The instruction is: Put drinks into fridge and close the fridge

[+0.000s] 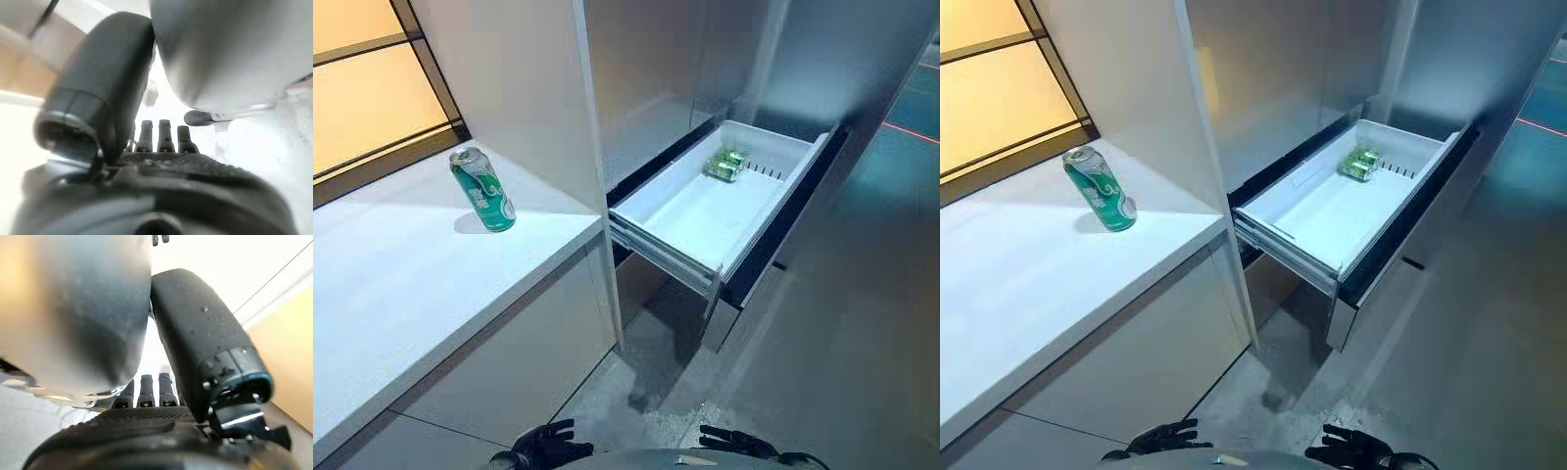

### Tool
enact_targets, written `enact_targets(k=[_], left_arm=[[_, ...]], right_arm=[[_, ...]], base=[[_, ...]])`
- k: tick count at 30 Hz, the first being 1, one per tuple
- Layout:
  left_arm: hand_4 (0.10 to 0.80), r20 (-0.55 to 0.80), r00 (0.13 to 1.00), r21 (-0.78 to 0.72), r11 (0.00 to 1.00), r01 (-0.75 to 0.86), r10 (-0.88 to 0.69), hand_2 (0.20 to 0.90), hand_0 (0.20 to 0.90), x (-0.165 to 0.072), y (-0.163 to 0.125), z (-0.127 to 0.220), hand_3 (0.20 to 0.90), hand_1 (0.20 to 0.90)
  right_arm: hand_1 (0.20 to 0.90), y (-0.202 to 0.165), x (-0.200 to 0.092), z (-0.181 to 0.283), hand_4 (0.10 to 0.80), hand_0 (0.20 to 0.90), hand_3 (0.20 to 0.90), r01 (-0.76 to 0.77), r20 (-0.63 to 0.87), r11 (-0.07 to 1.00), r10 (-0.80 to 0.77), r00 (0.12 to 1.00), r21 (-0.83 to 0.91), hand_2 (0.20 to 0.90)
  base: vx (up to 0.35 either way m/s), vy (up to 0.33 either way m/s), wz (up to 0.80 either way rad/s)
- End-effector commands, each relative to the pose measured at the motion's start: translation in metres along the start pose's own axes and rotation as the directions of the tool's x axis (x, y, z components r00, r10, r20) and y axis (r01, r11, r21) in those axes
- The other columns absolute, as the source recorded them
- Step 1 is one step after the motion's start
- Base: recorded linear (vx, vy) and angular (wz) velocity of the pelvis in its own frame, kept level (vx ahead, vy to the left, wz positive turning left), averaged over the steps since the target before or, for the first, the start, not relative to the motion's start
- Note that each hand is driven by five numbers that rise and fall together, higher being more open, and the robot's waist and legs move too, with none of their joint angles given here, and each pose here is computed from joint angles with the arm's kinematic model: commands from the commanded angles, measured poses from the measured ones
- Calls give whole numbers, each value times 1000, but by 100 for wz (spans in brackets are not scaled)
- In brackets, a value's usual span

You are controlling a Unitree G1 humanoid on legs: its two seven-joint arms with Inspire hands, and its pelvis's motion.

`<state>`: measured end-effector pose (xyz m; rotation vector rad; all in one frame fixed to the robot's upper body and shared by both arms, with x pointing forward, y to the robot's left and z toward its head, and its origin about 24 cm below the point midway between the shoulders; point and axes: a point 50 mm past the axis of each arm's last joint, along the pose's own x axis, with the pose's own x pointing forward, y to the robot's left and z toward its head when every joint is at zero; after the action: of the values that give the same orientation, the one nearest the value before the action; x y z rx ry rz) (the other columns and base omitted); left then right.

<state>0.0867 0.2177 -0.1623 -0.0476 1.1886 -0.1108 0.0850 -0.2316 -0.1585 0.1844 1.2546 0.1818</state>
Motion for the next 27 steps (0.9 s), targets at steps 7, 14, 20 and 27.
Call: enact_targets(k=[7,14,20,27], left_arm=[[800,115,993,-74,997,30,-22,900,900,4,-3,22,900,900],[800,335,853,-42,898,438,-400,900,900,-1,-27,70,900,900],[800,431,471,138,572,809,-770,900,900,-29,-60,133,900,900],[800,464,-94,434,134,891,-881,900,900,-99,-84,212,900,900]], right_arm=[[900,2,2,9,800,900,900,-19,-10,1000,18,1000,-21,900],[900,-4,-1,18,800,900,900,-10,-8,999,10,1000,-36,900],[900,-11,-5,30,800,900,900,-4,2,998,4,1000,-55,900],[900,-14,-7,18,800,900,900,0,-1,999,0,1000,-52,900]], base=[[0,2,-1],[1,2,-1],[-23,25,-6],[14,15,-5]])
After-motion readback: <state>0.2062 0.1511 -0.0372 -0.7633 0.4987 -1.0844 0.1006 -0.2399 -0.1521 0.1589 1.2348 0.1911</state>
